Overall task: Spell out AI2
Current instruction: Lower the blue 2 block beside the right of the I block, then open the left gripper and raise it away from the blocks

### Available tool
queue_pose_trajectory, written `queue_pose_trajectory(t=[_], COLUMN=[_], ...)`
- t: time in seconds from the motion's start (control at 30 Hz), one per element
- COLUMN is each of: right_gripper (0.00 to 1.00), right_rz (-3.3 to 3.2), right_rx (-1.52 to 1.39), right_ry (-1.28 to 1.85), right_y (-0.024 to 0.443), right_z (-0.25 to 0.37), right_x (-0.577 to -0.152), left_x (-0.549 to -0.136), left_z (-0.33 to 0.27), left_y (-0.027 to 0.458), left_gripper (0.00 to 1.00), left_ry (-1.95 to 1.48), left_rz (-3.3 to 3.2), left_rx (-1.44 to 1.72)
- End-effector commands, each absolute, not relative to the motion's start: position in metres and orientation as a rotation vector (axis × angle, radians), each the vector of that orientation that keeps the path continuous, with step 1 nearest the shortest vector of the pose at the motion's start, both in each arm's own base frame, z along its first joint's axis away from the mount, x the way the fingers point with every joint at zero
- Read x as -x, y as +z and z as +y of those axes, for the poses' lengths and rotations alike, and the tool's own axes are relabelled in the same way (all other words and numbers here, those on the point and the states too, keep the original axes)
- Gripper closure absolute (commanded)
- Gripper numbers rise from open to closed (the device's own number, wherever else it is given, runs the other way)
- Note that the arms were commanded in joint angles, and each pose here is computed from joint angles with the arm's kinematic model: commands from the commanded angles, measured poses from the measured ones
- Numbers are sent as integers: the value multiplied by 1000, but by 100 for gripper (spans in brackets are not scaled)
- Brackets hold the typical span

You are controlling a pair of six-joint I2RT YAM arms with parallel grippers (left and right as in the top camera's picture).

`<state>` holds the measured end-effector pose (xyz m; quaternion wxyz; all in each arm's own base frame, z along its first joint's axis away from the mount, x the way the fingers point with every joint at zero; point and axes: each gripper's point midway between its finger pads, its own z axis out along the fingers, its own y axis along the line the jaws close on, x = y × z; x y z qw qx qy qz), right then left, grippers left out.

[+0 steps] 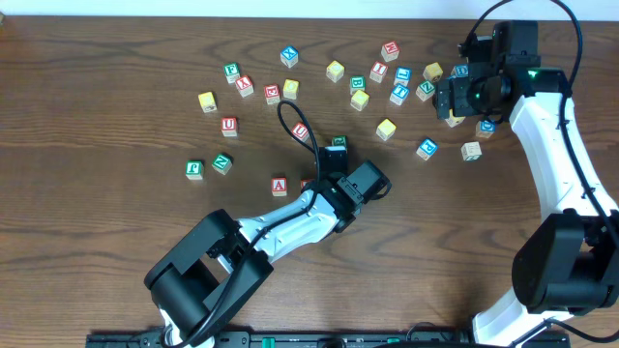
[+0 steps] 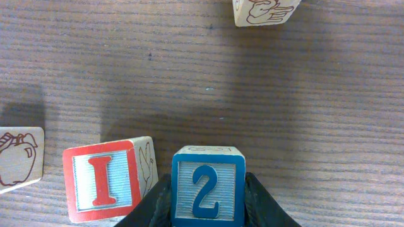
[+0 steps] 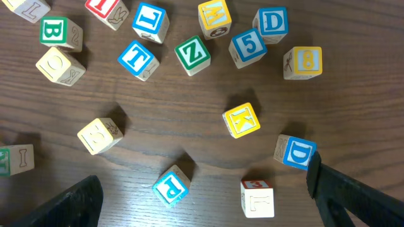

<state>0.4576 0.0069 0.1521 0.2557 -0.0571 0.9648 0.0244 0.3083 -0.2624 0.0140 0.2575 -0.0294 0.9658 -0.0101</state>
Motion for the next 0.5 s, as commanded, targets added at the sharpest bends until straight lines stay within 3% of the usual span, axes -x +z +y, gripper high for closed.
queue_pose_trajectory(t=[0.0, 0.1, 0.2, 0.3, 0.37, 0.47], right_gripper=[1, 1, 1, 1, 1, 1], right_rz=[2587, 2589, 2589, 2589, 2589, 2589], right_rx=[135, 135, 136, 137, 137, 137], right_ry=[58, 58, 58, 61, 61, 61], right_y=[167, 166, 166, 166, 166, 166], right_z=[5, 5, 5, 5, 5, 5], right_x=[-461, -461, -460, -460, -460, -460], left_x=[-310, -310, -310, -310, -310, -310], left_z=[-267, -267, -267, -267, -267, -267], left_y=[13, 13, 13, 13, 13, 13], left_gripper=[90, 83, 67, 63, 50, 50], left_ry=[-37, -37, -37, -37, -37, -37], left_rz=[2628, 2628, 2627, 2627, 2627, 2627], left_rx=[89, 89, 89, 89, 89, 89])
